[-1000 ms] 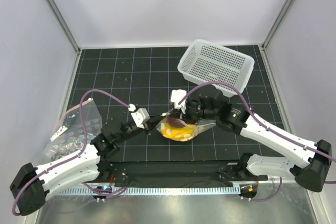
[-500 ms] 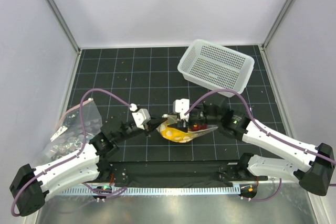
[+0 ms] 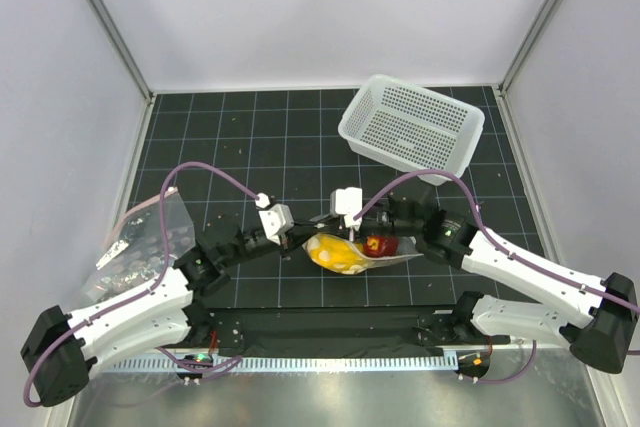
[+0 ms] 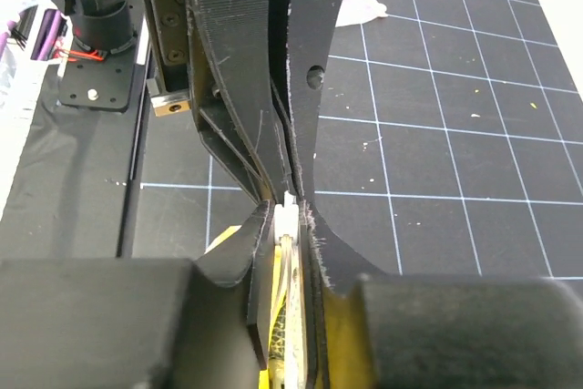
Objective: Place the food in the zip-top bag and seal the zipper
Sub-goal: Zip the zipper food storage bag at the center of the board.
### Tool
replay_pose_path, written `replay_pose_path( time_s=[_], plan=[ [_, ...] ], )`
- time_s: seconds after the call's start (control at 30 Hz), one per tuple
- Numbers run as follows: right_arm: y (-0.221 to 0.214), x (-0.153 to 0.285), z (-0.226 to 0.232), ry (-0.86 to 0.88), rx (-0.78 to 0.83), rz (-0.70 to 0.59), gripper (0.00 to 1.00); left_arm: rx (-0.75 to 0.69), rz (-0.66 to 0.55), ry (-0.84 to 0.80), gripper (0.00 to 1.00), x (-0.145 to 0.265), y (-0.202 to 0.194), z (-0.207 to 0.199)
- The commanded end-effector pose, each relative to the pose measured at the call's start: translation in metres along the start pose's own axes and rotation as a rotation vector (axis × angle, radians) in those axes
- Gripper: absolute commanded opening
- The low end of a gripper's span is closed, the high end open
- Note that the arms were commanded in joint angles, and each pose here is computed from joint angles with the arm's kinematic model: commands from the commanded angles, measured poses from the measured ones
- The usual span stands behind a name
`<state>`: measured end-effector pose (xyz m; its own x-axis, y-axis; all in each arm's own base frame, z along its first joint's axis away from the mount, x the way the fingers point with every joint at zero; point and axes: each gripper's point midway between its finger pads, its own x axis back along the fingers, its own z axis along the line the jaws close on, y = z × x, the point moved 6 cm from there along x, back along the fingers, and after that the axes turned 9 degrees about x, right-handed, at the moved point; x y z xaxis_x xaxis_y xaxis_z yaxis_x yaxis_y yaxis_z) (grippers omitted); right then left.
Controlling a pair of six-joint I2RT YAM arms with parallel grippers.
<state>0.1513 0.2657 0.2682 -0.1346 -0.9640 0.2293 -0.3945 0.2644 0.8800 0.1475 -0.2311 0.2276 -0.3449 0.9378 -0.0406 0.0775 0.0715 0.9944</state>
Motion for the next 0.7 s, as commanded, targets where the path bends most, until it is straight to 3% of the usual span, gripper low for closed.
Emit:
replay_pose_path(
  time_s=[0.0,0.03,0.37,0.67],
  plan=[
    [0.021,0.003,-0.008,-0.032,0.038,-0.07,0.12,-0.02,-0.069,0.021,0.0,-0.001,0.022,0.002],
    [0.021,0.003,-0.008,-0.033,0.032,-0.067,0.01,-0.019,-0.072,0.044,0.0,0.0,0.022,0.004],
    [0.014,-0.004,-0.016,-0.04,-0.058,0.044,0.01,0.024,-0.075,0.264,0.0,0.009,0.021,0.029],
    [0.005,-0.01,-0.025,-0.079,-0.095,0.116,0.01,0.055,-0.146,0.34,0.0,0.023,0.026,0.038]
  ],
)
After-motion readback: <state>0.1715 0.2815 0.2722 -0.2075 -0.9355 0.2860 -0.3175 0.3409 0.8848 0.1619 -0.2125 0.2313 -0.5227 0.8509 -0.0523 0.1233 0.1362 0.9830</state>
